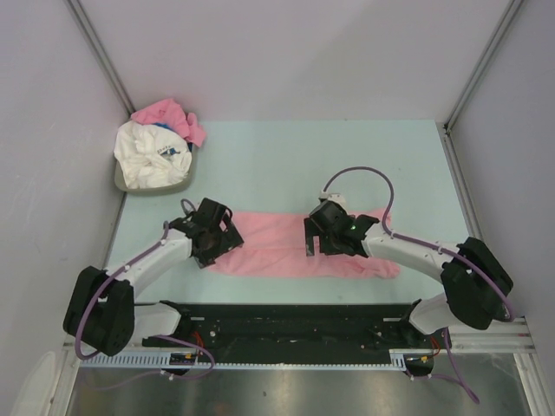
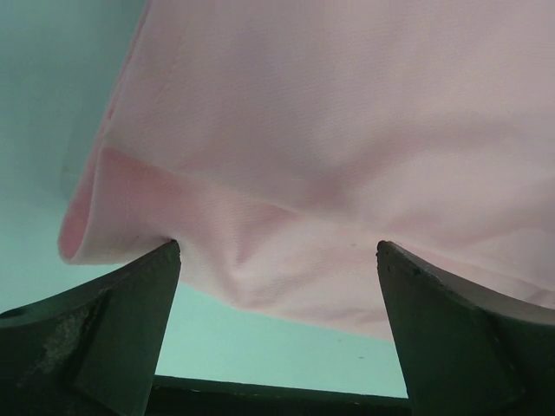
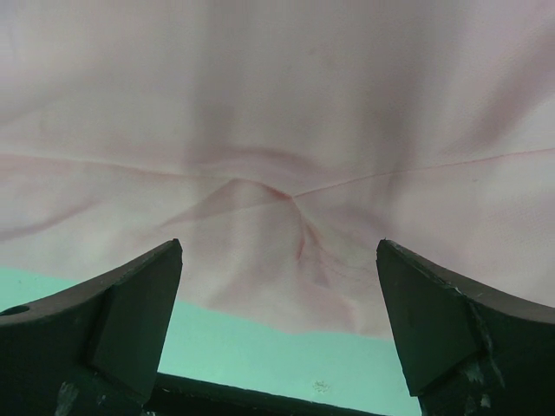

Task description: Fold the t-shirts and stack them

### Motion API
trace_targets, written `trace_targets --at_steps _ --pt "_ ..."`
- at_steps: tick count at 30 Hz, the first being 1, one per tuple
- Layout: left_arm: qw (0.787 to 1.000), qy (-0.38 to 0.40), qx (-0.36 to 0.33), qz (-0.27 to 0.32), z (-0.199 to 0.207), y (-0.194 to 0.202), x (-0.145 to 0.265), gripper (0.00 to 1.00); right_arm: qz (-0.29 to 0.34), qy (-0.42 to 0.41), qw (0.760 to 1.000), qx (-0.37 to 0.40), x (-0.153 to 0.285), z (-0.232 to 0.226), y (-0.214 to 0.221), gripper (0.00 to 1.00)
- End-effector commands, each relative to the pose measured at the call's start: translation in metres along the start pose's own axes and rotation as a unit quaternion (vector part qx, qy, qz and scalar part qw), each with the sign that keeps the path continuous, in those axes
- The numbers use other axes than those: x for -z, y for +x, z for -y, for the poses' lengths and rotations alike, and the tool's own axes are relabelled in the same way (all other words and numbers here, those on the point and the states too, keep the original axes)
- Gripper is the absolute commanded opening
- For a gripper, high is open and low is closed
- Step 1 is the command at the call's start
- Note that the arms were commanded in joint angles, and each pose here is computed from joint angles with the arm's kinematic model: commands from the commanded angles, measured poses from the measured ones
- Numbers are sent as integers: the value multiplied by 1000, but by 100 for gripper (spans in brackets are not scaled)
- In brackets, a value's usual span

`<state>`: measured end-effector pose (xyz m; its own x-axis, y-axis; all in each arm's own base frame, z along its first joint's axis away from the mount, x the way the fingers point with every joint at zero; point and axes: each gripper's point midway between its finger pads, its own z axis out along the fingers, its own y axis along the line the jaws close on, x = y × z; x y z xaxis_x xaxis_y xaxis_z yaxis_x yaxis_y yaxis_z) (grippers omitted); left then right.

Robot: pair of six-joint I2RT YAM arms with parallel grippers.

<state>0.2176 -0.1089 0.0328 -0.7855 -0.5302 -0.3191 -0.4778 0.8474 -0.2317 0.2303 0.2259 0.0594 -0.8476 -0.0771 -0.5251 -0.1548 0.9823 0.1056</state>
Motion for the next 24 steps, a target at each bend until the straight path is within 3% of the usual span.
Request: trace_targets --at_steps 1,9,12,20,24 --pt "996 73 -2 51 53 -42 35 100 65 -23 995 -68 19 9 -47 99" --pt "987 137 -52 67 109 -76 63 100 112 30 966 -231 28 113 -101 100" --pt "985 147 -59 66 116 -78 66 100 100 19 958 -266 17 128 -107 100" --pt "985 140 -73 71 112 -78 60 100 124 -64 947 -289 0 112 -139 100" --pt "985 143 -73 68 111 -74 52 100 122 -65 943 -301 -14 117 -143 100"
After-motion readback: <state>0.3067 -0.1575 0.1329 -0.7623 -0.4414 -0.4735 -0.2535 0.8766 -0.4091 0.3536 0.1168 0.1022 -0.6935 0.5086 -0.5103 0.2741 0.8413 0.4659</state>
